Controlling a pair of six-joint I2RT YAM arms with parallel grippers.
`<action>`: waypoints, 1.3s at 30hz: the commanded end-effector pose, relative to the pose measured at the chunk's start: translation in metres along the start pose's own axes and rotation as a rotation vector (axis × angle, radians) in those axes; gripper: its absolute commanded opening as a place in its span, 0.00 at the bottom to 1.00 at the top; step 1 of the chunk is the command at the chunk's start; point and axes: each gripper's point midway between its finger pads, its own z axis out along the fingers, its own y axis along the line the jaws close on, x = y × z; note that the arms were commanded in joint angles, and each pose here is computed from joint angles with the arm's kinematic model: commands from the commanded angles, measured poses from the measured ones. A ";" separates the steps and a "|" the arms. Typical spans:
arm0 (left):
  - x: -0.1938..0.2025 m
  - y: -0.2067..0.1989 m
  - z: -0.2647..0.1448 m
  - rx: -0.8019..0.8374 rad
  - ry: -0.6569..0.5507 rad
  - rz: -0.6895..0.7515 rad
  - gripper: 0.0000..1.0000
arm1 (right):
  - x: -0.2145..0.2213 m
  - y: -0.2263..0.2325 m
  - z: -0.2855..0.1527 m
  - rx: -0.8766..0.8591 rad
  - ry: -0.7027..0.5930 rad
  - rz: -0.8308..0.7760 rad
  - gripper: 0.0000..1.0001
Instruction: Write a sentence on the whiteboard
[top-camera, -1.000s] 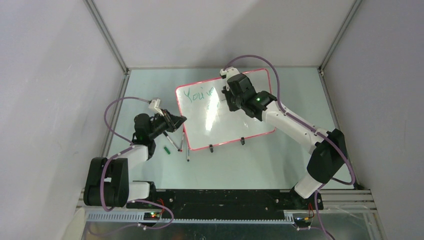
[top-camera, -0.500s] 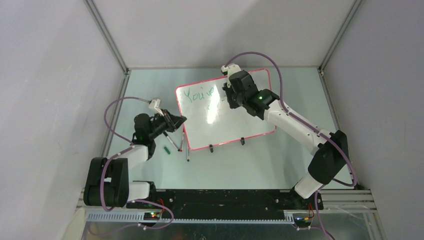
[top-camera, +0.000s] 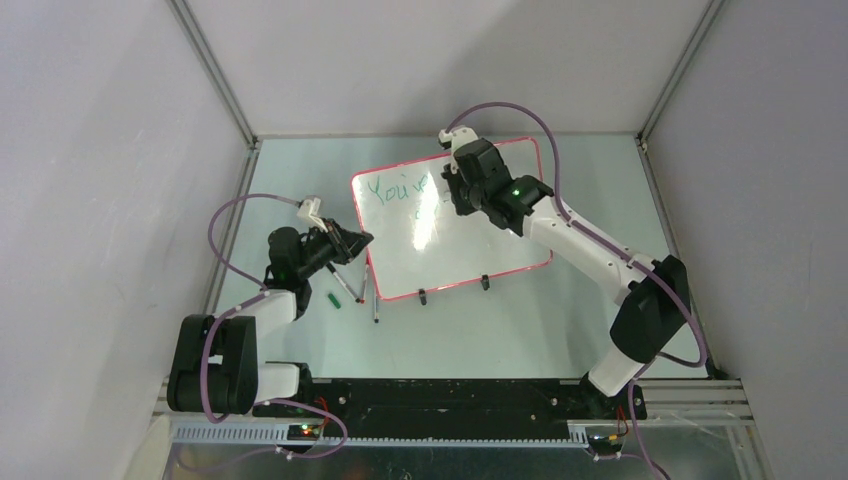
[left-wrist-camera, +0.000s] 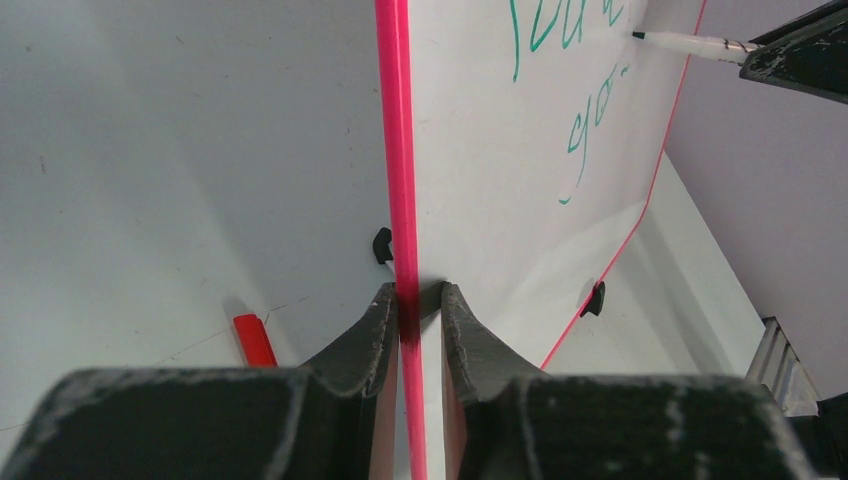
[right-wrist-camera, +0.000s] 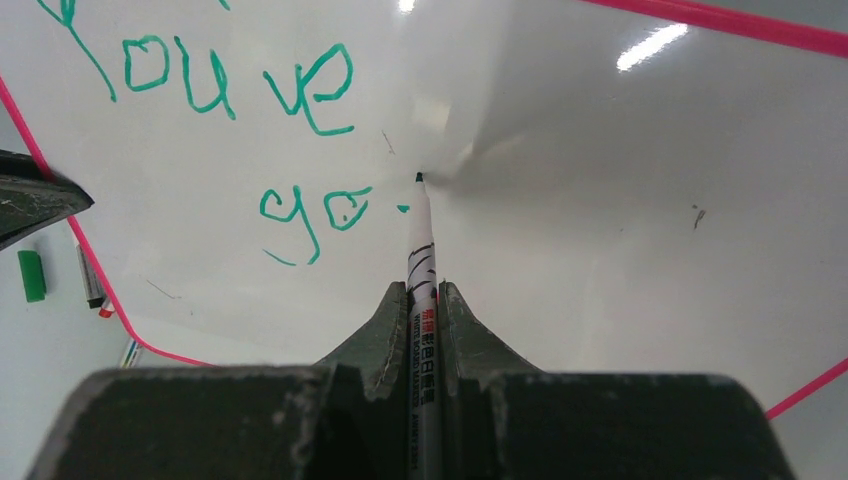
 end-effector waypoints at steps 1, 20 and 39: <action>0.011 0.025 -0.005 -0.116 0.013 0.005 0.01 | -0.015 0.001 0.000 -0.007 -0.033 0.014 0.00; 0.011 0.025 -0.005 -0.115 0.012 0.007 0.01 | 0.017 0.001 -0.006 0.002 0.032 0.008 0.00; 0.011 0.025 -0.005 -0.117 0.012 0.006 0.01 | 0.028 -0.008 -0.013 0.043 0.051 0.009 0.00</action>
